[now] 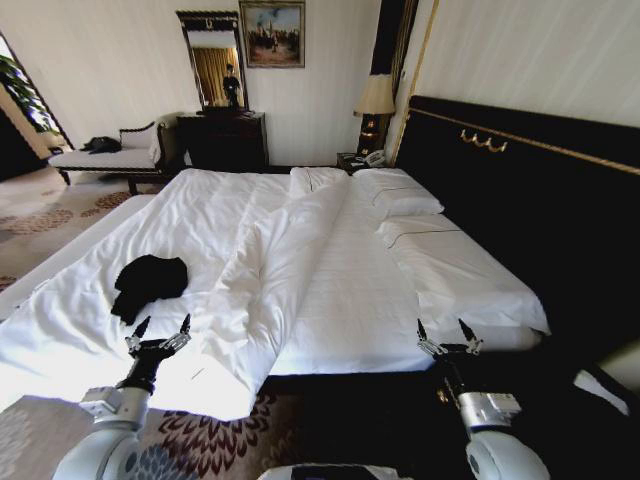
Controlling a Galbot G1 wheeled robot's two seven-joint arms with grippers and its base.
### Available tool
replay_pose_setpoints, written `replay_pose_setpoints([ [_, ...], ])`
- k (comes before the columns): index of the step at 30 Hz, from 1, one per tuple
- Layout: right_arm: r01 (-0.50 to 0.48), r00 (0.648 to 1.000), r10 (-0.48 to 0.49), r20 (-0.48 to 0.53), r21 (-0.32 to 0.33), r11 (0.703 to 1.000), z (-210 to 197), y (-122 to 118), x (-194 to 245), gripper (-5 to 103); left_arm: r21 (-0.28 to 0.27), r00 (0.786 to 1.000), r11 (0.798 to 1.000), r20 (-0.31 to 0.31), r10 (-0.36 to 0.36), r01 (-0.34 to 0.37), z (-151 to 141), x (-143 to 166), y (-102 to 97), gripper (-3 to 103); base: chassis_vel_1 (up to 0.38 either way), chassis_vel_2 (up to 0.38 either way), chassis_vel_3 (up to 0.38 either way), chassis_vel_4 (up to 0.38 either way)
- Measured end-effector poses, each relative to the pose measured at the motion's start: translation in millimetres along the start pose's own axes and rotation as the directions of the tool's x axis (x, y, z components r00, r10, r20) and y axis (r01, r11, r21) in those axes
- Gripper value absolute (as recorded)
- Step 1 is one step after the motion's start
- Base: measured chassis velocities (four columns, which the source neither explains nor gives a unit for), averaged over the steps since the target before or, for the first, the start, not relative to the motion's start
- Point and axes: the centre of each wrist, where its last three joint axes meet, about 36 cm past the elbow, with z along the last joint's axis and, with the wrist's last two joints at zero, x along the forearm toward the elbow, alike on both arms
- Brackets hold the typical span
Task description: Fold the clothes on the bed.
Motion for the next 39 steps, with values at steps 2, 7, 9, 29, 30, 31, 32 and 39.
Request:
replay_pose_setpoints([
  [2,0.0,1.0,0.0,0.0,0.0,1.0,0.0,0.0,0.0,100,0.0,1.0,1.0,0.0,0.0,0.0,0.1,0.1,0.0,100,-0.147,0.176,0.16,-0.174],
  [7,0.0,1.0,0.0,-0.004,0.002,1.0,0.1,0.9,0.5,100,-0.001,1.0,1.0,-0.003,-0.003,0.003,1.2,0.5,1.0,100,-0.131,0.177,0.135,-0.206],
  [9,0.0,1.0,0.0,-0.005,0.002,1.0,0.2,1.2,0.4,100,-0.001,1.0,1.0,-0.004,-0.004,0.004,1.8,0.4,1.4,100,-0.081,0.193,0.079,-0.183],
  [29,-0.005,1.0,0.005,-0.013,0.004,1.0,-2.0,1.6,0.0,100,-0.001,1.0,1.0,-0.006,-0.002,0.002,3.2,-0.9,0.6,100,0.058,0.241,-0.057,-0.237],
  [30,-0.005,1.0,0.005,-0.013,0.004,1.0,-2.0,1.7,-0.1,100,-0.001,1.0,1.0,-0.006,-0.002,0.002,3.2,-0.9,0.7,100,0.15,0.341,-0.131,-0.324],
  [31,-0.005,1.0,0.005,-0.013,0.003,1.0,-2.1,1.8,-0.1,100,-0.001,1.0,1.0,-0.006,-0.002,0.002,3.1,-0.9,0.7,100,0.137,0.298,-0.131,-0.319],
  [32,-0.004,1.0,0.005,-0.013,0.003,1.0,-2.1,2.0,-0.1,100,-0.001,1.0,1.0,-0.005,-0.002,0.002,3.1,-0.9,0.7,100,0.151,0.299,-0.146,-0.319],
  [39,-0.004,1.0,0.004,-0.012,0.0,1.0,-4.3,3.2,1.5,100,0.001,1.0,1.0,-0.006,-0.003,0.003,3.2,-0.4,0.4,100,0.145,0.283,-0.13,-0.273],
])
